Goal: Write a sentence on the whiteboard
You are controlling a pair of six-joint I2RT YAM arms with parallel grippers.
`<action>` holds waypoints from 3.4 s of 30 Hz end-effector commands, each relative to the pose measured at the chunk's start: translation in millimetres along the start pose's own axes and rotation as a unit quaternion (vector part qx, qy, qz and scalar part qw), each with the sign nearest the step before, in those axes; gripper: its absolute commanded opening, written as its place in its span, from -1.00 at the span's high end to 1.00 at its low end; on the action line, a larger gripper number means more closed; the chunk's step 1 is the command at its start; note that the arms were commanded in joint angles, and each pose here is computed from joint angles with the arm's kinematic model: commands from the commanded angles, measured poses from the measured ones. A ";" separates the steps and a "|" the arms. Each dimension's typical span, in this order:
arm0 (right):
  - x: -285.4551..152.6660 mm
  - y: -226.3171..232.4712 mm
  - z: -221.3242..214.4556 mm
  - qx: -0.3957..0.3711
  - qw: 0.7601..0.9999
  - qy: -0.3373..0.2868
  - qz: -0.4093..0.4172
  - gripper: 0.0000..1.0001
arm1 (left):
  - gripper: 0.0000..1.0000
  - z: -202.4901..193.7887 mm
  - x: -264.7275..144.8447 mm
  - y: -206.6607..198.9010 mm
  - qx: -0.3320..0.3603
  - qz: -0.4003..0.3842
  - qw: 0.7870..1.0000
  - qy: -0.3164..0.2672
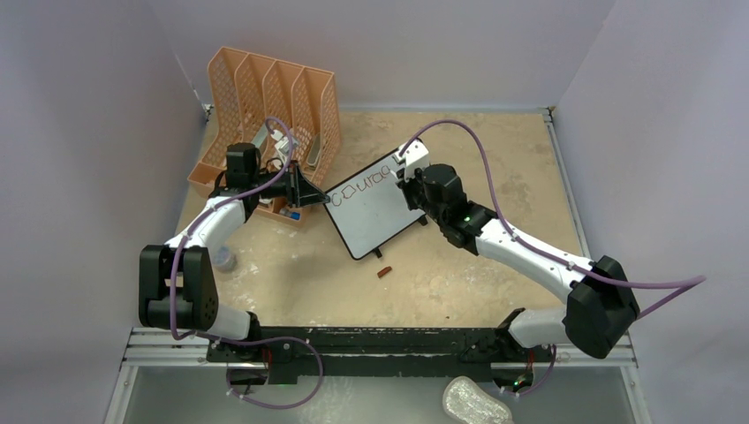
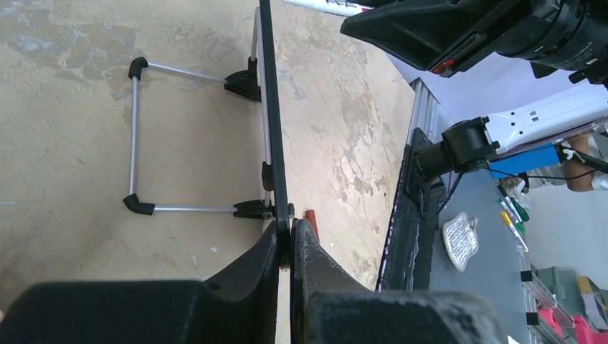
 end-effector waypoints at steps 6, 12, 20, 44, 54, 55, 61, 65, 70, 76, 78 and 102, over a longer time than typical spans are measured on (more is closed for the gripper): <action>0.6 -0.5 38.9 0.005 0.999 -0.054 0.001 1.00 | 1.00 -8.1 5.7 3.1 0.001 -0.001 1.000 0.015; 0.4 -0.4 32.8 0.005 0.999 -0.043 0.002 1.00 | 1.00 -7.7 5.8 3.3 0.001 -0.001 1.000 0.015; -2.9 -0.9 17.5 0.006 1.000 -0.020 0.002 1.00 | 1.00 -7.7 5.8 3.6 0.001 0.000 1.000 0.014; -16.8 -1.3 -12.9 0.015 1.000 0.023 0.006 1.00 | 1.00 -7.8 5.9 4.0 0.001 0.000 1.000 0.015; -18.0 4.4 -12.4 0.016 0.999 0.026 0.025 1.00 | 1.00 -8.2 6.3 3.5 0.000 -0.001 1.000 0.015; -18.3 4.7 -11.4 0.017 0.999 0.025 0.025 1.00 | 1.00 -8.5 6.3 3.4 0.000 -0.002 1.000 0.015; -24.3 -2.9 6.7 0.026 1.000 -0.014 0.004 1.00 | 1.00 -8.2 6.3 3.2 -0.001 -0.002 1.000 0.015; -21.5 -6.6 18.6 0.028 0.999 -0.032 -0.009 1.00 | 1.00 -8.0 6.2 3.2 0.000 -0.001 1.000 0.015; -14.3 -4.7 28.4 0.027 0.999 -0.043 -0.007 1.00 | 1.00 -8.0 6.3 3.1 0.000 -0.002 1.000 0.015; -8.6 -3.3 33.2 0.027 0.998 -0.048 -0.005 1.00 | 1.00 -8.1 6.9 2.5 0.000 -0.004 1.000 0.016; -7.6 -2.1 34.4 0.027 0.998 -0.049 -0.003 1.00 | 1.00 -8.2 6.8 2.7 0.000 -0.004 1.000 0.015; 0.5 0.7 33.3 0.023 0.999 -0.044 0.002 1.00 | 1.00 -8.3 6.7 2.3 0.000 -0.004 1.000 0.016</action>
Point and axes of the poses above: each gripper's point midway between its finger pads, its own x axis out along the fingers, its own y axis along the line the jaws close on, z = x × y, the point moved 2 cm from there along -x, back along the fingers, and after that the axes turned 6 degrees about x, right-handed, at the moved point
